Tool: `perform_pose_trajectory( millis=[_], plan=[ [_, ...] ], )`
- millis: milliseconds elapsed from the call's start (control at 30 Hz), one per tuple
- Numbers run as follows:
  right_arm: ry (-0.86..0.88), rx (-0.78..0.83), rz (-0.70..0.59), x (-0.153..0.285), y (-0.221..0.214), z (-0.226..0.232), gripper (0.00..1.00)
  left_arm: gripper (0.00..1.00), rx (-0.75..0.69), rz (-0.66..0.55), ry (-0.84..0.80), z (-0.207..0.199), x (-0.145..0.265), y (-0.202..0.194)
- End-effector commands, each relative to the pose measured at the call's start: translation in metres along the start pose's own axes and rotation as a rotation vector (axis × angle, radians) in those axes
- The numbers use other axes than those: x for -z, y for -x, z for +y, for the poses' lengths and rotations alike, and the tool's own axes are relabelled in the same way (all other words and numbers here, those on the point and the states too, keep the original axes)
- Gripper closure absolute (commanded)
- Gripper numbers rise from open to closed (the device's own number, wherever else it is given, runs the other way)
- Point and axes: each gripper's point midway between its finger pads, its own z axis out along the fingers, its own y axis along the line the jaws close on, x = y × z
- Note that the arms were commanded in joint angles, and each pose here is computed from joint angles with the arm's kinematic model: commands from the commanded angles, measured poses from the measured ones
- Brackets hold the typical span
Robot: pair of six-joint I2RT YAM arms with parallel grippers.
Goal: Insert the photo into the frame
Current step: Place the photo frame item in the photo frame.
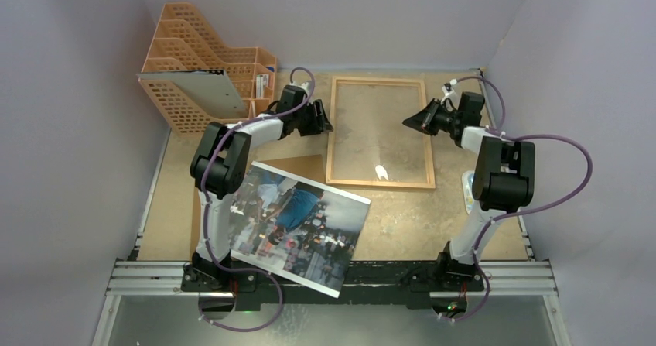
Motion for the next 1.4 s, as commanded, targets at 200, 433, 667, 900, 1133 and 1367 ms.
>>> perform_pose_trajectory(
  millis=[200, 433, 667, 900, 1133, 1367],
  plan=[
    [0.075, 0.126, -0.065, 0.026, 0.034, 0.069, 1.00, 0.54, -0.021, -0.057, -0.114, -0.021, 0.002, 0.017],
    [0.117, 0.068, -0.092, 0.045, 0.050, 0.113, 1.00, 0.63, -0.070, -0.074, -0.082, -0.010, -0.005, 0.018],
    [0.172, 0.031, -0.063, 0.048, 0.044, 0.139, 1.00, 0.63, -0.073, -0.060, -0.060, 0.001, -0.015, 0.011],
    [0.240, 0.087, -0.040, 0.045, 0.043, 0.173, 1.00, 0.70, -0.072, -0.045, -0.027, 0.011, -0.022, 0.004],
    [0.287, 0.108, -0.006, 0.036, 0.038, 0.188, 1.00, 0.85, -0.065, -0.045, -0.008, 0.017, -0.021, 0.006],
    [0.266, 0.154, 0.013, 0.025, 0.030, 0.169, 1.00, 0.89, -0.060, -0.079, -0.005, 0.015, -0.009, 0.018]
  ],
)
